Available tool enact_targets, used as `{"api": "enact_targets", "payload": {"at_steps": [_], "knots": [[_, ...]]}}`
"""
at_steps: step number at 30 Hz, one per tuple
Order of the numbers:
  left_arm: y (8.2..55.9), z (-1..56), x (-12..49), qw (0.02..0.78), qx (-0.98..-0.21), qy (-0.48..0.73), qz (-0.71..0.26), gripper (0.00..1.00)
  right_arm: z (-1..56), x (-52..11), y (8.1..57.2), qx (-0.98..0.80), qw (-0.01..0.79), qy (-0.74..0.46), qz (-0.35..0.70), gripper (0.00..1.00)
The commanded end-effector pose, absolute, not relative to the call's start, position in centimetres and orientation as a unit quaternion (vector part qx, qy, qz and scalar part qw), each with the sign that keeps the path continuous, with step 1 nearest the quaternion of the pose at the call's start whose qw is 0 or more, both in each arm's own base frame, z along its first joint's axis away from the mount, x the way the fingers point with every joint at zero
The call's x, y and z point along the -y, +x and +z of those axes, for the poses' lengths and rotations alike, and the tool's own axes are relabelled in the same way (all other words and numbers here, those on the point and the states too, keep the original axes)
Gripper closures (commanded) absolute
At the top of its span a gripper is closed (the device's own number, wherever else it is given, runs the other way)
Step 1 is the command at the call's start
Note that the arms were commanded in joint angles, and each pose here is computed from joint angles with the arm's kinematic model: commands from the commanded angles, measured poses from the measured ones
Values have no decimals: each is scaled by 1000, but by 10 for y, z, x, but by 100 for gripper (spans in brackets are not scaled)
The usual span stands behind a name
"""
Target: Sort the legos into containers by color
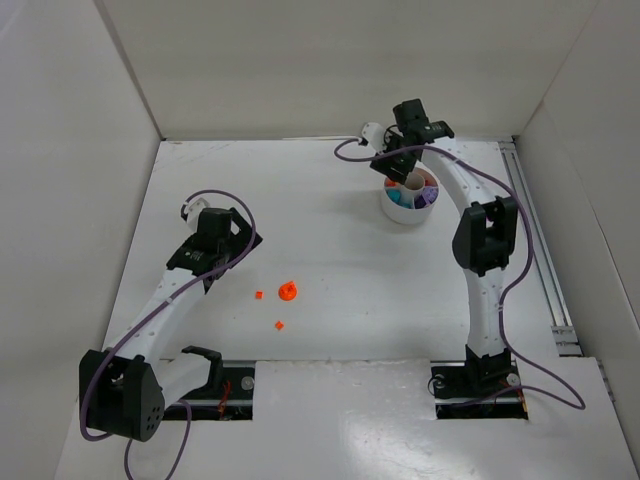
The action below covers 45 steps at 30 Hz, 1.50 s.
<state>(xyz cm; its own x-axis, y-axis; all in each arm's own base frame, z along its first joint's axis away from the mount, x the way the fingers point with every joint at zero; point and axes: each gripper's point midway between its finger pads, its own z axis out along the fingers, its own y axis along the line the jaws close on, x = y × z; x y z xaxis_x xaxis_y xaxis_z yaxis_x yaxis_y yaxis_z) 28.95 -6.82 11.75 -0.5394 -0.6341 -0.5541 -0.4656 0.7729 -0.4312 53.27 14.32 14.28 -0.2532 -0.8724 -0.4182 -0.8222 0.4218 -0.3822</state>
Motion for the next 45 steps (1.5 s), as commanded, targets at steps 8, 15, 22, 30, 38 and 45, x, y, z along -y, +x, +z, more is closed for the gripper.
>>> {"api": "enact_targets", "payload": {"at_steps": [8, 15, 22, 30, 38, 45], "knots": [[282, 113, 67, 345, -874, -322, -113, 0, 202, -163, 531, -760, 366, -536, -37, 32], [238, 71, 78, 248, -900, -337, -123, 8, 295, -158, 476, -697, 529, -484, -29, 23], [229, 75, 125, 266, -909, -258, -192, 18, 306, -144, 401, -656, 608, -447, 2, 18], [224, 84, 158, 293, -925, -144, -193, 27, 280, -117, 354, -679, 595, -431, -11, 18], [227, 74, 175, 280, -937, -125, -170, 32, 262, -95, 332, -708, 569, -417, -30, 18], [233, 63, 171, 263, -945, -152, -122, 40, 263, -81, 322, -716, 568, -402, -52, 18]]}}
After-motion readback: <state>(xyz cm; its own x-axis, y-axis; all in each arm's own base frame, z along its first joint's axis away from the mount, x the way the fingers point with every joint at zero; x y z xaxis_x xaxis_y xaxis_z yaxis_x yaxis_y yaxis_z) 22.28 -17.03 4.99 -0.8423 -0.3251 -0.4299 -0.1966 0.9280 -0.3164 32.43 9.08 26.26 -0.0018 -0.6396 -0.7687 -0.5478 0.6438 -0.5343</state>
